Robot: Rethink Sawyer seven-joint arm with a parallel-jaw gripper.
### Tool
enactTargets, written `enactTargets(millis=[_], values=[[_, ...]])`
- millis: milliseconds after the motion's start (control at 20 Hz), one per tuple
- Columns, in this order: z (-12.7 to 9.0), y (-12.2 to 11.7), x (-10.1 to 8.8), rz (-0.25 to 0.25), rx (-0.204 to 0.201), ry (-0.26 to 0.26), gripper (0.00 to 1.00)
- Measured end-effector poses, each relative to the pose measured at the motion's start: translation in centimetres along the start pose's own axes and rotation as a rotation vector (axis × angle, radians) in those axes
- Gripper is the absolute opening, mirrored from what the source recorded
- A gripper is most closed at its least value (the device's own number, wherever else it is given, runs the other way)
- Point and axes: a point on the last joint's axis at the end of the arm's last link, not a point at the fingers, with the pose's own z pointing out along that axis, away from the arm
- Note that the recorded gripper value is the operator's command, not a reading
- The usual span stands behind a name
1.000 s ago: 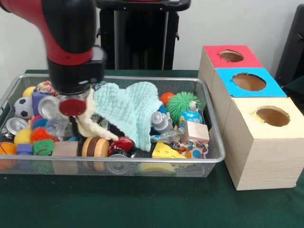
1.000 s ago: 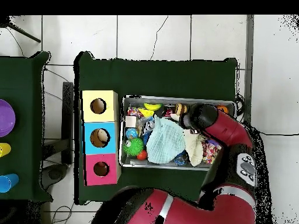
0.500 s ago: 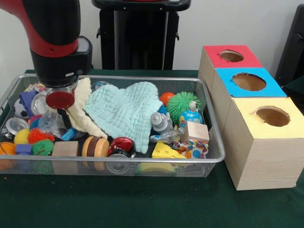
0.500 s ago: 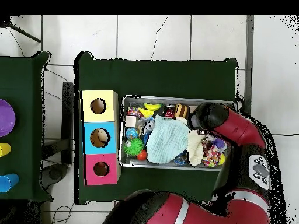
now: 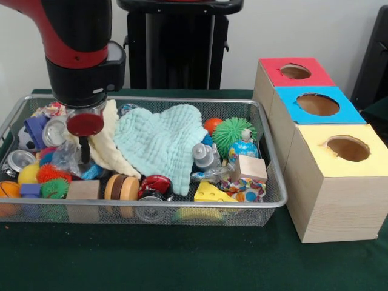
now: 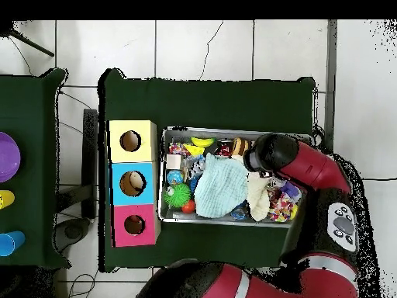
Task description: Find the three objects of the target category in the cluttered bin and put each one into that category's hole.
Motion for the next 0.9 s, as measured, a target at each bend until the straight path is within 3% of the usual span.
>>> enactTargets(millis=[250,600,900], values=[[-1.9,0.9,1.7,-0.026,0.001,0.004,1.0],[-7.7,2.9,5.7,-0.087,-0.008,0.005,1.0],[-9.9,3.3,5.5,-0.09,-0.021,-0.001,1.0]])
